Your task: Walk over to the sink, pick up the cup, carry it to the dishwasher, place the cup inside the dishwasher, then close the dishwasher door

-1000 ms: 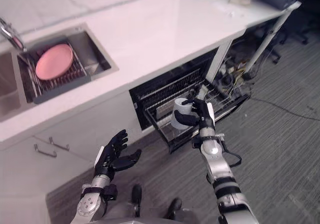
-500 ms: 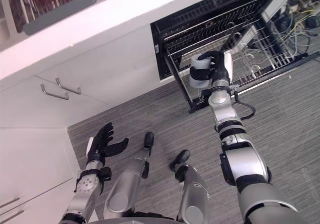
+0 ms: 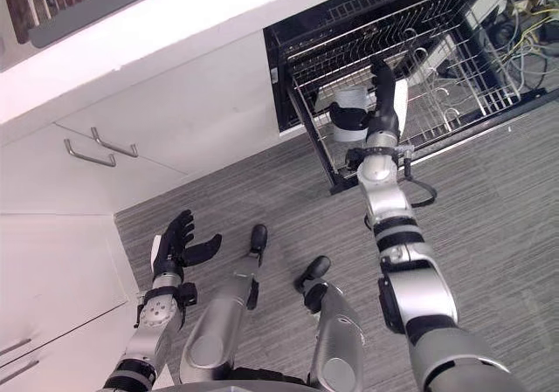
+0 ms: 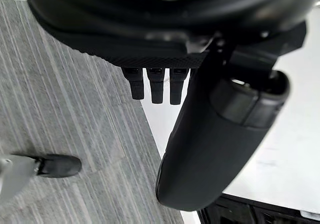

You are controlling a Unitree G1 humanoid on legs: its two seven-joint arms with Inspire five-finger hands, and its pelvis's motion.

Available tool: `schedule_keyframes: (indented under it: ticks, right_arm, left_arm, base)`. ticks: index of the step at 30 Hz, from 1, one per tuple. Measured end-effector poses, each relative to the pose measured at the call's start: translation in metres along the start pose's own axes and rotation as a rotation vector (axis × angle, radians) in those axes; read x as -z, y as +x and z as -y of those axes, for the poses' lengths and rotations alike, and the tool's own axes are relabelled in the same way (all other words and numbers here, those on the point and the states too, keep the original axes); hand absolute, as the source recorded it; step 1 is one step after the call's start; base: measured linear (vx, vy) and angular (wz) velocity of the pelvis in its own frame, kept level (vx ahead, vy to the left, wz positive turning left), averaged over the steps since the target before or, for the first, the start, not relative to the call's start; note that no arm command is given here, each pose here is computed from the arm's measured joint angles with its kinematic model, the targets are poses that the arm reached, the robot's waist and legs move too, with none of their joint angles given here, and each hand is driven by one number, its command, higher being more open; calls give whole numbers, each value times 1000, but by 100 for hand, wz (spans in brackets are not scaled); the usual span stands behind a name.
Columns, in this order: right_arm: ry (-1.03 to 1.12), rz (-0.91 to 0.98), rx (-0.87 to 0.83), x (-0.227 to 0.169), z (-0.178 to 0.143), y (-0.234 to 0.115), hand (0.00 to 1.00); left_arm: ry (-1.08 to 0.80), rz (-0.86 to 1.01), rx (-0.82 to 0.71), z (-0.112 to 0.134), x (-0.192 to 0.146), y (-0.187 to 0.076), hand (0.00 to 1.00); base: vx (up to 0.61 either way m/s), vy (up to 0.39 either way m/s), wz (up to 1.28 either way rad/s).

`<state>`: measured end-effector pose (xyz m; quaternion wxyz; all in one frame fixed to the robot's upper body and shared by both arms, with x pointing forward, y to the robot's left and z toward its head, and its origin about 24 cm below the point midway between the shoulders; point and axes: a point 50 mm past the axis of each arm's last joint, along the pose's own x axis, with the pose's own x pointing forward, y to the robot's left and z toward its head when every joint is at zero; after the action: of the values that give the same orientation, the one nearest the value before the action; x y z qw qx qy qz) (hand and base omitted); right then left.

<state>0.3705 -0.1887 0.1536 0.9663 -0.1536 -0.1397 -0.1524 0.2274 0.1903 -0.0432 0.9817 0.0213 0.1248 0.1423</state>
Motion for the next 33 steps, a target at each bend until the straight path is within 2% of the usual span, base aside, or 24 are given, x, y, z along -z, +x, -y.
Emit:
schedule_keyframes:
  ticks: [8, 10, 13, 17, 22, 26, 29, 33]
  right_arm:
    - [121, -85, -57, 37, -12, -82, 90]
    - [147, -93, -60, 39, -6, -105, 90]
    - [168, -45, -35, 30, 6, -117, 90]
    - [199, 108, 43, 1, 26, -119, 90]
    - [152, 232, 68, -20, 33, -124, 90]
    - [60, 261, 14, -20, 23, -125, 90]
    - [3, 226, -18, -8, 20, -120, 90]
    - [-65, 233, -157, -3, 6, -112, 90]
  left_arm:
    - [18, -57, 23, -2, 14, -10, 90]
    - [24, -90, 32, -2, 22, -15, 90]
    - [40, -139, 38, -1, 32, -17, 90]
    - [38, -198, 42, 3, 45, -25, 90]
    - [73, -269, 32, -4, 62, -35, 90]
    - [110, -365, 38, -11, 84, -58, 90]
    - [127, -362, 53, -13, 84, -58, 90]
    - [140, -354, 74, -14, 82, -56, 90]
  base:
    - [33, -10, 0]
    - [52, -17, 14]
    - [35, 5, 62]
    - [92, 91, 53]
    - [119, 106, 51]
    - [204, 181, 35]
    - [203, 98, 67]
    - [192, -5, 63]
